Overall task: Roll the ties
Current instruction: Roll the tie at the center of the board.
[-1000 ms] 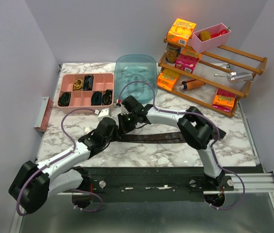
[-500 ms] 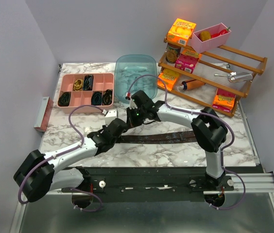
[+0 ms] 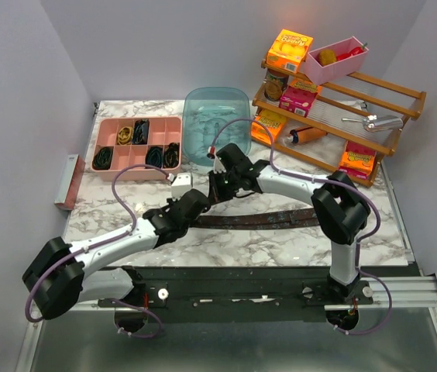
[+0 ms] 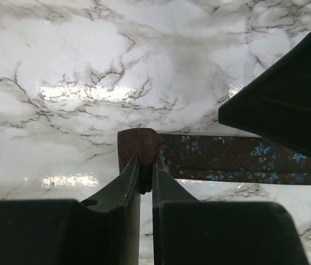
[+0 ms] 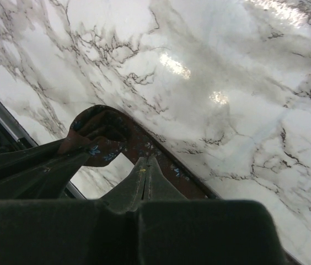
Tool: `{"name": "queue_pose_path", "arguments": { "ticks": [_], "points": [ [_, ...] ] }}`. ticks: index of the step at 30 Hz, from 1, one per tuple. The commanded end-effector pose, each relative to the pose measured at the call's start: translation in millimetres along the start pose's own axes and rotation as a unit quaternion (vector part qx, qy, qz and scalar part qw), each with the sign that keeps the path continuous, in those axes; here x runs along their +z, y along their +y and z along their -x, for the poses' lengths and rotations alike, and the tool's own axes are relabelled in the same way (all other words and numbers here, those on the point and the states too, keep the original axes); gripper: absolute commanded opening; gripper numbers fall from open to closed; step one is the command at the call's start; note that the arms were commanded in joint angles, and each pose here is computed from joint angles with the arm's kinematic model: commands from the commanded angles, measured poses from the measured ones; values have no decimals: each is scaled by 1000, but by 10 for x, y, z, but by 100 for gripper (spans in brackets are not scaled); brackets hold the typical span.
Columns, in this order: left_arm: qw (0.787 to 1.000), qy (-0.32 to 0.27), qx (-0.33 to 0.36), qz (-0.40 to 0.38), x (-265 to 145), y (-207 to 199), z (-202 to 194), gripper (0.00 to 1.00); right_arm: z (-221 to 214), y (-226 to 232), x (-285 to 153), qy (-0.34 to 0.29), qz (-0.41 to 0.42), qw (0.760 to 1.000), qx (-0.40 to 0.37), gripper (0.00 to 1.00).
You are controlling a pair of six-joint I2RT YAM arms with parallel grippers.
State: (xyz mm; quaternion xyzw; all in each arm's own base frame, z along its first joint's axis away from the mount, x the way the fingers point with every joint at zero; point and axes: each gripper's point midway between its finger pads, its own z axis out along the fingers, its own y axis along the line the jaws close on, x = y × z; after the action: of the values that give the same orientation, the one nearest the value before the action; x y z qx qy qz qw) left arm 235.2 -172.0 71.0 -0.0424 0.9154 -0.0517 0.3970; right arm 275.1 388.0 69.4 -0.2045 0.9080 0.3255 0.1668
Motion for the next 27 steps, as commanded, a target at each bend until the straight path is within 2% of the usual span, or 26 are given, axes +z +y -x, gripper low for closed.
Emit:
{"name": "queue_pose_path", "arguments": {
  "ticks": [1,11,18,27],
  "points": [
    [999,-36,-31,8,-103,83,141,0,-65,240,11,11,35,999,-12,0],
    [998,-39,-41,10,-124,117,138,0,-138,549,248,32,72,997,-13,0],
    [998,-40,-45,2,-115,67,156,0,-195,585,422,47,79,996,-6,0],
    [998,-33,-52,-12,-81,15,98,0,-133,617,583,26,91,995,7,0]
  ]
}}
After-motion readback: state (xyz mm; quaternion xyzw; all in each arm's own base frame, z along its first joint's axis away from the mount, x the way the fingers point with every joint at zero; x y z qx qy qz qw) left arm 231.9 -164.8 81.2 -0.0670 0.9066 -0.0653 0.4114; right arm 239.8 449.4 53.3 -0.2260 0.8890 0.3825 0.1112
